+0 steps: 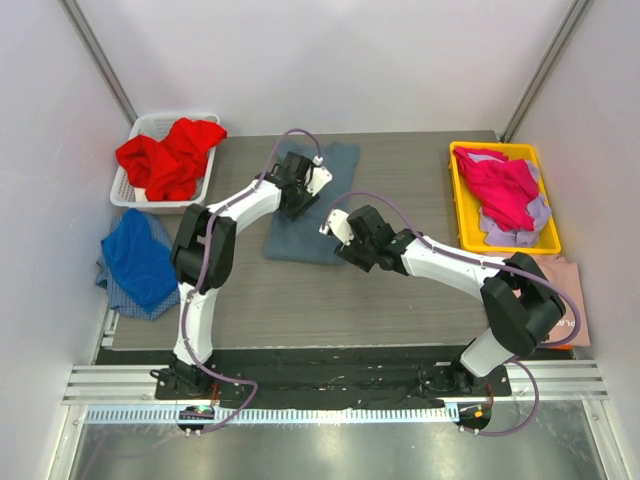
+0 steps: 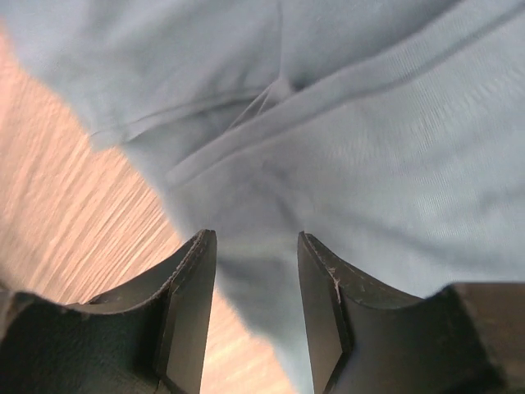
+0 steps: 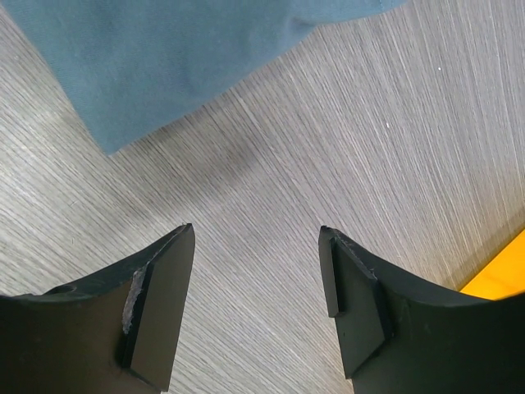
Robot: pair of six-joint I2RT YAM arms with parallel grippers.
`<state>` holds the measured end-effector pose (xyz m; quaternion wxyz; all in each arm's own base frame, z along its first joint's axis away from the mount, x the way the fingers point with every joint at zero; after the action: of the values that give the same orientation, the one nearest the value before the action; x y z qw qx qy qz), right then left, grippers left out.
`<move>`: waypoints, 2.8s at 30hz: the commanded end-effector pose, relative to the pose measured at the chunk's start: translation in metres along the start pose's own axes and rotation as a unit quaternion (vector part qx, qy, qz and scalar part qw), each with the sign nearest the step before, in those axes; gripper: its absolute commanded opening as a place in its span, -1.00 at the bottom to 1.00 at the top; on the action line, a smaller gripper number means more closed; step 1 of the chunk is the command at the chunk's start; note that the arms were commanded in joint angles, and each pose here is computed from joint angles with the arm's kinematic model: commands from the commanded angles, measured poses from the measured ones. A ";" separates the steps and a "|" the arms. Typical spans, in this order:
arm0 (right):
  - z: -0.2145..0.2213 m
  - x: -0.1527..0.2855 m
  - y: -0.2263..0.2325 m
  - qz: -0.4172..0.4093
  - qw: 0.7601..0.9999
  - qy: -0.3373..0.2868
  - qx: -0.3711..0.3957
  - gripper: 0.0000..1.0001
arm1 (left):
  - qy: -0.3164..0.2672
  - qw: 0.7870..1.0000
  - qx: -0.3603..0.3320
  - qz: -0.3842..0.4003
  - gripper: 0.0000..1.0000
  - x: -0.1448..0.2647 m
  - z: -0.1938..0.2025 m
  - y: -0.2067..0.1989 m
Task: Fold and stack the t-shirts
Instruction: Fold the folded rectangular tshirt in 1/3 of the way, then grab one side of the 2/3 rectangular tshirt with both arms
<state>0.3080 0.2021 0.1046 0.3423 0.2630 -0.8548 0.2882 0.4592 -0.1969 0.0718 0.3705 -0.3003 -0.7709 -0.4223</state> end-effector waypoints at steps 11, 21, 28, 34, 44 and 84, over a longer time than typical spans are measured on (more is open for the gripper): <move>-0.034 0.008 0.004 0.009 0.999 -0.047 0.002 0.39 | -0.056 0.996 0.005 -0.064 0.00 0.109 0.006 0.021; -0.051 -0.002 0.031 -0.008 0.998 -0.055 0.036 0.39 | -0.025 1.000 0.010 0.014 0.06 0.099 0.042 -0.020; -0.054 -0.009 0.048 -0.017 0.997 -0.057 0.053 0.43 | -0.039 0.998 0.028 0.048 0.37 0.104 0.053 -0.033; -0.052 -0.011 0.054 -0.020 0.997 -0.055 0.057 0.60 | -0.035 0.997 0.036 0.063 0.61 0.110 0.061 -0.044; -0.052 -0.012 0.055 -0.021 0.996 -0.058 0.057 0.74 | -0.016 0.996 0.045 0.080 0.94 0.097 0.078 -0.059; -0.042 -0.039 0.069 -0.041 0.996 -0.022 0.076 -0.17 | 0.012 0.985 0.061 0.164 0.25 0.055 0.087 -0.076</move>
<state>0.2974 0.2732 0.0652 0.3382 0.3239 -0.8135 0.3450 0.3318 -0.1399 0.0474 0.4752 -0.3790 -0.7262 -0.3212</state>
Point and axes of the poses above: each gripper's point midway between its finger pads, its own x axis back along the fingers, its own y axis along the line the jaws close on, z = x × y, the point moved 3 cm from there along x, back along the fingers, and after that the axes turned 14 degrees about -x, right-handed, at the moved point
